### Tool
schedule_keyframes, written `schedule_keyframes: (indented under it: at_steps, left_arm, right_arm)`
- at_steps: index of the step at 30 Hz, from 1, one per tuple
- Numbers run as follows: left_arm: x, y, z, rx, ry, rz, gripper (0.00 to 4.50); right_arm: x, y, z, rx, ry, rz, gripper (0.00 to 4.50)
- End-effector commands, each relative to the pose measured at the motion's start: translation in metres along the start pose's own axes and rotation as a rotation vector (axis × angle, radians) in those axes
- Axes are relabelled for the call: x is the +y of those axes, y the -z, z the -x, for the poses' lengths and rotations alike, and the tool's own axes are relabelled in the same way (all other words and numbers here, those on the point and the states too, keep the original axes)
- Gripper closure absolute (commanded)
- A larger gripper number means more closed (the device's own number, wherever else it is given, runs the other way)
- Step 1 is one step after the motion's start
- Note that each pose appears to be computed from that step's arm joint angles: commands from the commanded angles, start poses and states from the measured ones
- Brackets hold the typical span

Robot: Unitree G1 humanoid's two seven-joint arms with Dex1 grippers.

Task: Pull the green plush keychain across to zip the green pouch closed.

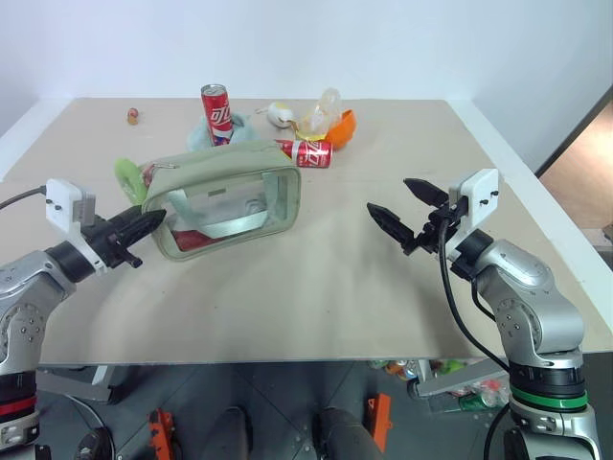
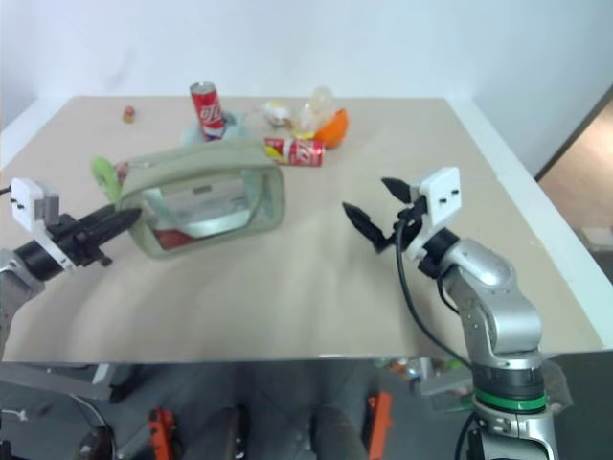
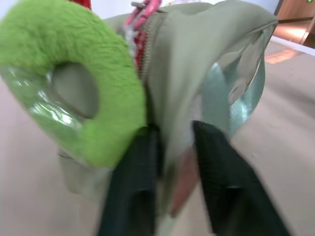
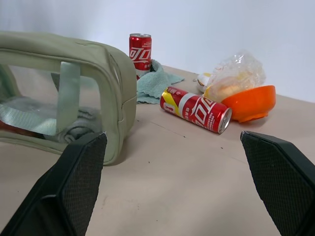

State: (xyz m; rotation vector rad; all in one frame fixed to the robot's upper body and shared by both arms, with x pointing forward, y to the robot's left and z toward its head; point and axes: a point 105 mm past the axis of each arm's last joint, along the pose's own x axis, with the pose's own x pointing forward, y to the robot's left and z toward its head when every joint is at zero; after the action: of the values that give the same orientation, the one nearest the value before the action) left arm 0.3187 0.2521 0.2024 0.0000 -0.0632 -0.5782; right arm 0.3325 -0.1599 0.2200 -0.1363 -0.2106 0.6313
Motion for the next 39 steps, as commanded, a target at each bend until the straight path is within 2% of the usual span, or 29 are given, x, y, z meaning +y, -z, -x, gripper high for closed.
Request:
schedule_keyframes:
  at_steps: [1,4,7,12,20,24,32,36,37,39]
  left_arm:
    - [-0.005,-0.018,-0.003,-0.057,0.052,-0.050,4.43]
    - [-0.013,-0.025,-0.005,-0.067,0.115,-0.066,4.43]
    - [-0.019,-0.029,-0.009,-0.053,0.171,-0.084,4.43]
    - [-0.030,-0.034,-0.018,-0.056,0.255,-0.083,4.43]
    - [-0.059,-0.041,-0.035,-0.090,0.406,-0.116,4.43]
    - [-0.072,-0.028,-0.042,-0.054,0.474,-0.132,4.43]
    - [-0.074,-0.010,-0.048,0.007,0.485,-0.123,4.43]
    - [-0.071,-0.009,-0.048,0.023,0.476,-0.113,4.43]
    - [-0.070,-0.010,-0.048,0.021,0.471,-0.109,3.91]
    - [-0.069,-0.014,-0.047,0.018,0.473,-0.110,3.51]
  right_arm:
    - [-0.001,-0.014,0.004,-0.046,-0.016,0.011,0.00]
    - [0.021,-0.020,0.006,-0.071,-0.179,-0.052,0.00]
    - [0.048,-0.022,0.013,-0.028,-0.401,-0.013,0.00]
    - [0.057,-0.022,0.018,0.002,-0.546,0.051,0.00]
    - [0.042,-0.032,0.018,-0.020,-0.538,0.102,0.00]
    - [0.036,-0.034,0.018,-0.022,-0.501,0.115,0.00]
    - [0.029,-0.028,0.022,-0.010,-0.430,0.123,0.00]
    - [0.022,-0.026,0.016,-0.026,-0.384,0.122,0.00]
    - [0.021,-0.025,0.014,-0.029,-0.380,0.120,0.00]
    - [0.020,-0.024,0.010,-0.032,-0.381,0.121,0.00]
